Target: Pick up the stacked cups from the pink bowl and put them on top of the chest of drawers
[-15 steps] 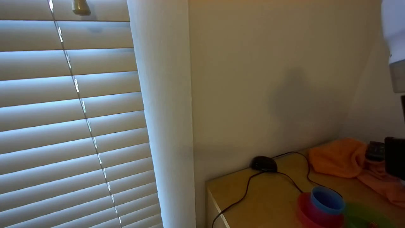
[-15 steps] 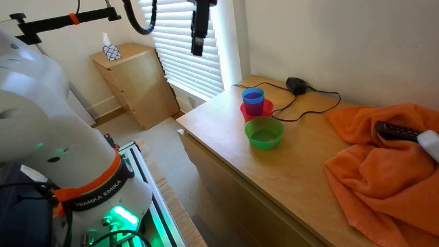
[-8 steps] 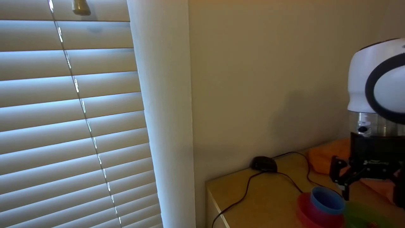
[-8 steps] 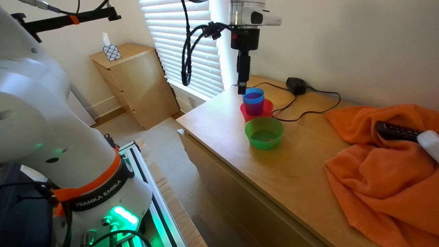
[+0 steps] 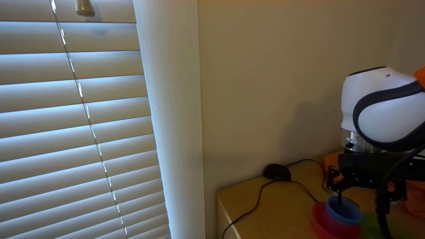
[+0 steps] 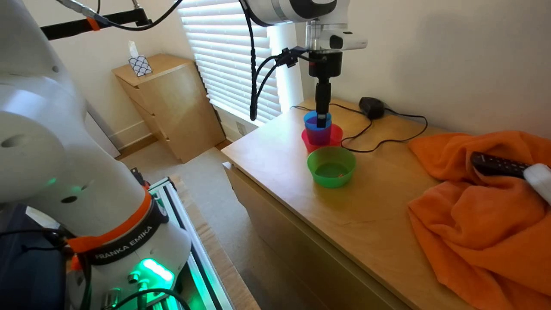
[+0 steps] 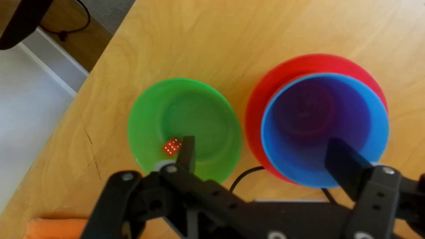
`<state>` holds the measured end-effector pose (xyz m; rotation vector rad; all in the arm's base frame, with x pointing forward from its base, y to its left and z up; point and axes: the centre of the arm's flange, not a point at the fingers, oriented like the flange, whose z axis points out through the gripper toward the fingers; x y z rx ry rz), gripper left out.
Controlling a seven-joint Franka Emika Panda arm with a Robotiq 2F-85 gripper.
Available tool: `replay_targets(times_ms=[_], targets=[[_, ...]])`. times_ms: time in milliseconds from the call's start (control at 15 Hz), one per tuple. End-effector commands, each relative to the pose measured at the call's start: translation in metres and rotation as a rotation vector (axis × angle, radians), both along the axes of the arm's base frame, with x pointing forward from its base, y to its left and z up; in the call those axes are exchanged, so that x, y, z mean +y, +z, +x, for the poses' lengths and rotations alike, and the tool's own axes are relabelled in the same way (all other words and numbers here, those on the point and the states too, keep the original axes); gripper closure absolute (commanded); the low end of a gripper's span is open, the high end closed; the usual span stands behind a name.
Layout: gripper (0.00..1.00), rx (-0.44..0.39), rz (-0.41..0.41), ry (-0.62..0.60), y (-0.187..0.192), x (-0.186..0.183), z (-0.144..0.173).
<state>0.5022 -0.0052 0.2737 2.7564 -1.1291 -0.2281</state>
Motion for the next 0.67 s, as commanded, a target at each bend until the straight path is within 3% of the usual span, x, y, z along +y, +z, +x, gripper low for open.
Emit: replay_targets(times_ms=[0,133,267,600], targets=[[0.17,0.000,-0.004,-0.012,-0.014,0.010,0.001],[0.25,0.008,-0.002,-0.005,-0.022,0.018,-0.002],[0.47,0.012,0.001,-0.001,-0.030,0.024,-0.005],[0.85,0.001,0.000,0.001,-0.043,0.033,-0.009]])
